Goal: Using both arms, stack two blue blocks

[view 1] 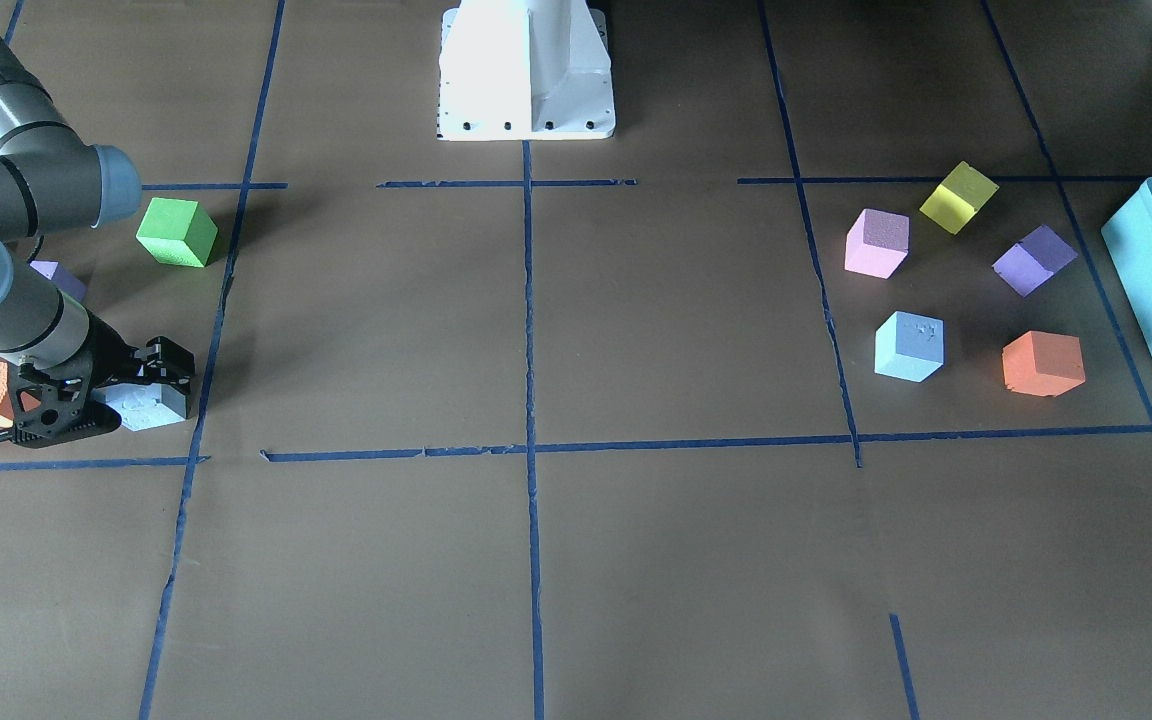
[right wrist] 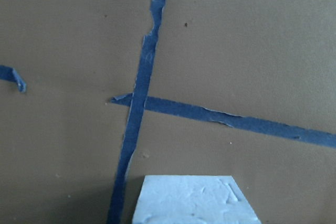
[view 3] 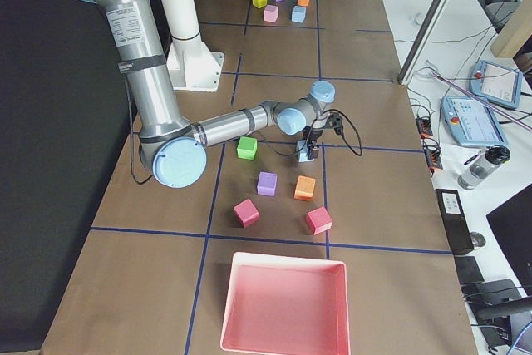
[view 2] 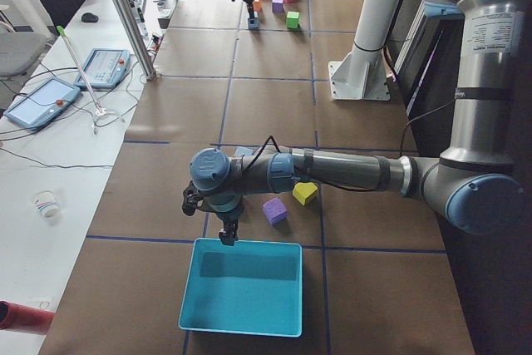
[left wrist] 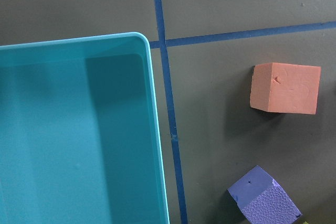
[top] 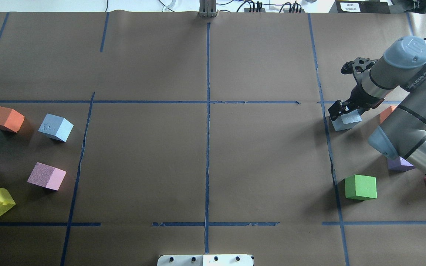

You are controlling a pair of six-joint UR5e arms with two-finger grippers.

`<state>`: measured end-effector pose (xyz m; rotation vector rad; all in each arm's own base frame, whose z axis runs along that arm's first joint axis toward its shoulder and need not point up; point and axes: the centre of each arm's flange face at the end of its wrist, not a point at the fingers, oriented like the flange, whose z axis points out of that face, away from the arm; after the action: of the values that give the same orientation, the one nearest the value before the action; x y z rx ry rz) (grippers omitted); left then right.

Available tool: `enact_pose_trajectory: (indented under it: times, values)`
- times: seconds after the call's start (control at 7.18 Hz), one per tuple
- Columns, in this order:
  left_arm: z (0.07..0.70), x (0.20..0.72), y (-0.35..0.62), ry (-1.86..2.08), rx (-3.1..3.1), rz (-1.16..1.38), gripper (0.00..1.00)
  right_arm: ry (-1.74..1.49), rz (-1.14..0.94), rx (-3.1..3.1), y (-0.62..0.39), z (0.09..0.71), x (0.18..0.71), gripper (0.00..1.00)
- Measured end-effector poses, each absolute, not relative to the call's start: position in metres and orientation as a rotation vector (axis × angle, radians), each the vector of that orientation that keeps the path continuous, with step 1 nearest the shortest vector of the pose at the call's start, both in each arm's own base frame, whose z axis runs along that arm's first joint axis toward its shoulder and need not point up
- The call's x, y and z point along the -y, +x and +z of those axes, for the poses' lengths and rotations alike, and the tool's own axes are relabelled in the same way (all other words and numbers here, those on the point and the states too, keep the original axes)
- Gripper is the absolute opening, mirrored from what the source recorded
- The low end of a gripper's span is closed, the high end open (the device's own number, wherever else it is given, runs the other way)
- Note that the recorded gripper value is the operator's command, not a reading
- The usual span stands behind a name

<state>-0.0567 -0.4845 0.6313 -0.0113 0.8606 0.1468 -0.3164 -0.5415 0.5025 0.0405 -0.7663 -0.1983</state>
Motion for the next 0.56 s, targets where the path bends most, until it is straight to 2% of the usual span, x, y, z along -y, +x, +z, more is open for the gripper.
enact_pose_trajectory:
  times: [0.14, 0.56]
  values:
    - [0.63, 0.484, -0.057, -0.01, -0.86, 0.147, 1.0, 0.042, -0.197, 0.771, -0.315, 0.5, 0.542, 0.02]
    - [0.626, 0.484, -0.056, -0.007, -0.866, 0.145, 1.0, 0.05, -0.177, 0.788, -0.299, 0.486, 0.547, 0.0]
